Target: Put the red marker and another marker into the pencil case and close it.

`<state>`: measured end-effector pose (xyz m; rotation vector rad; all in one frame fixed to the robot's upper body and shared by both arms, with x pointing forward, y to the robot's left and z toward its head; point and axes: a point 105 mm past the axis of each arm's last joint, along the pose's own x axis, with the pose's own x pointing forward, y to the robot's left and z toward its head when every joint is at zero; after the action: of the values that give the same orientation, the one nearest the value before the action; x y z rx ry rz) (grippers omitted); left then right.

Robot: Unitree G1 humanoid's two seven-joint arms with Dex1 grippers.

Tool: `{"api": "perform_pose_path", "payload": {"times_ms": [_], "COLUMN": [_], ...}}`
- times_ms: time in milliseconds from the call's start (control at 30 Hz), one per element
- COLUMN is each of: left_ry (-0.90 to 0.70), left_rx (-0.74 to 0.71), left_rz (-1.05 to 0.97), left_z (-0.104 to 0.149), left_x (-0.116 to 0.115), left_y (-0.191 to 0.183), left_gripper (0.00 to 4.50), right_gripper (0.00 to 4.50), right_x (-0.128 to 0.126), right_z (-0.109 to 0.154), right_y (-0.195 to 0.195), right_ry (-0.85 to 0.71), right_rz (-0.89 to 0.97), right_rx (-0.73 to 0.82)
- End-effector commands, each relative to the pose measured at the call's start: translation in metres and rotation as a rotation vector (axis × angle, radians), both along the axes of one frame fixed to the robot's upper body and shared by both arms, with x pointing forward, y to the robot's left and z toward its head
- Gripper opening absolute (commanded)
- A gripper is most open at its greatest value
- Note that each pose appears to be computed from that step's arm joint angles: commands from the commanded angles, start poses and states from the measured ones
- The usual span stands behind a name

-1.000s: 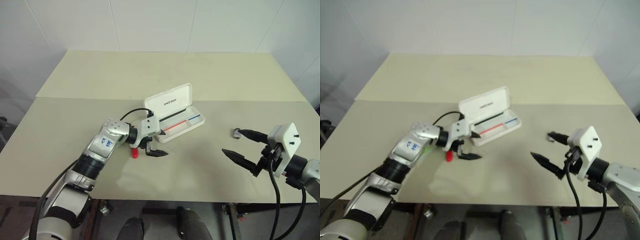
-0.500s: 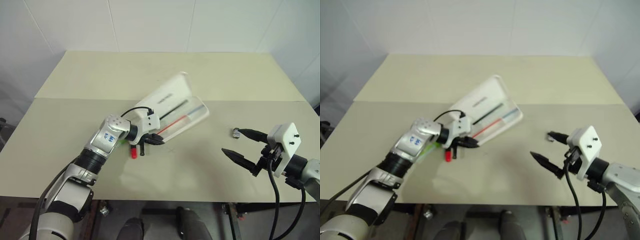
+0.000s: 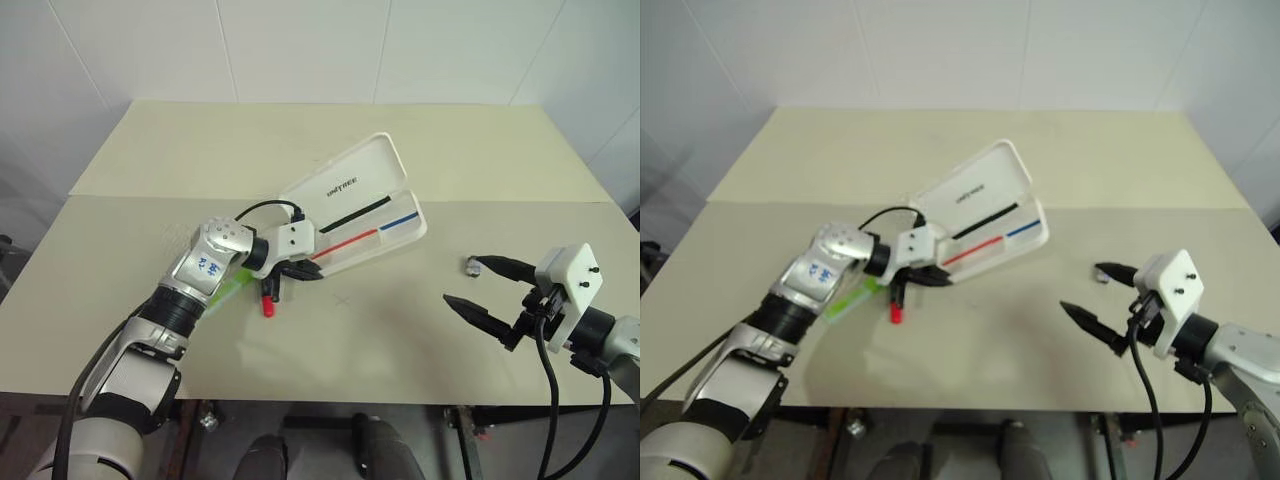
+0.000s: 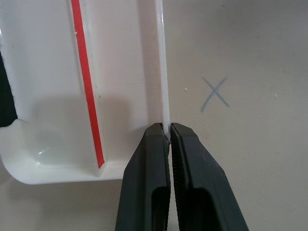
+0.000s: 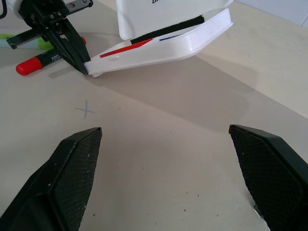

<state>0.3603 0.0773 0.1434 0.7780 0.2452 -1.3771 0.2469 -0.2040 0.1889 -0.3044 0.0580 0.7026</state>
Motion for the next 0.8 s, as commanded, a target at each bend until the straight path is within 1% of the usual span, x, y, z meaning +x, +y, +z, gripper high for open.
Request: {"api": "perform_pose_path", "payload": {"times_ms": [33, 133, 333, 433, 500, 533, 700, 800], "left_ry": [-0.097, -0.129, -0.126, -0.174, -0.202, -0.225, -0.216, -0.187], "left_rx": [0.054, 0.091, 0.168, 0.268, 0.302, 0.311, 0.312, 0.322], "left_rz": [-0.075, -0.103, -0.133, -0.14, -0.142, -0.142, -0.137, -0.178], "left_z": [0.018, 0.016, 0.011, 0.005, 0.003, 0.004, 0.004, 0.001], "left_x": [-0.005, -0.009, -0.024, -0.029, -0.03, -0.03, -0.034, -0.045], "left_y": [0.001, 0.002, -0.004, -0.003, -0.002, -0.002, -0.01, -0.015], "left_gripper": [0.01, 0.01, 0.01, 0.01, 0.01, 0.01, 0.01, 0.01], "right_gripper": [4.5, 4.5, 4.5, 4.5, 4.5, 4.5, 4.5, 4.5], "right_x": [-0.003, -0.004, -0.01, -0.013, -0.015, -0.016, -0.022, -0.024], "right_z": [0.01, 0.009, 0.006, 0.005, 0.005, 0.005, 0.004, 0.005], "right_y": [0.001, 0.001, -0.005, -0.011, -0.013, -0.016, -0.032, -0.034], "right_ry": [-0.042, -0.039, -0.022, -0.016, -0.015, -0.012, -0.003, -0.004], "right_rz": [0.002, 0.0, -0.019, -0.046, -0.055, -0.067, -0.123, -0.134], "right_rx": [-0.009, -0.01, -0.016, -0.023, -0.026, -0.033, -0.056, -0.059]}}
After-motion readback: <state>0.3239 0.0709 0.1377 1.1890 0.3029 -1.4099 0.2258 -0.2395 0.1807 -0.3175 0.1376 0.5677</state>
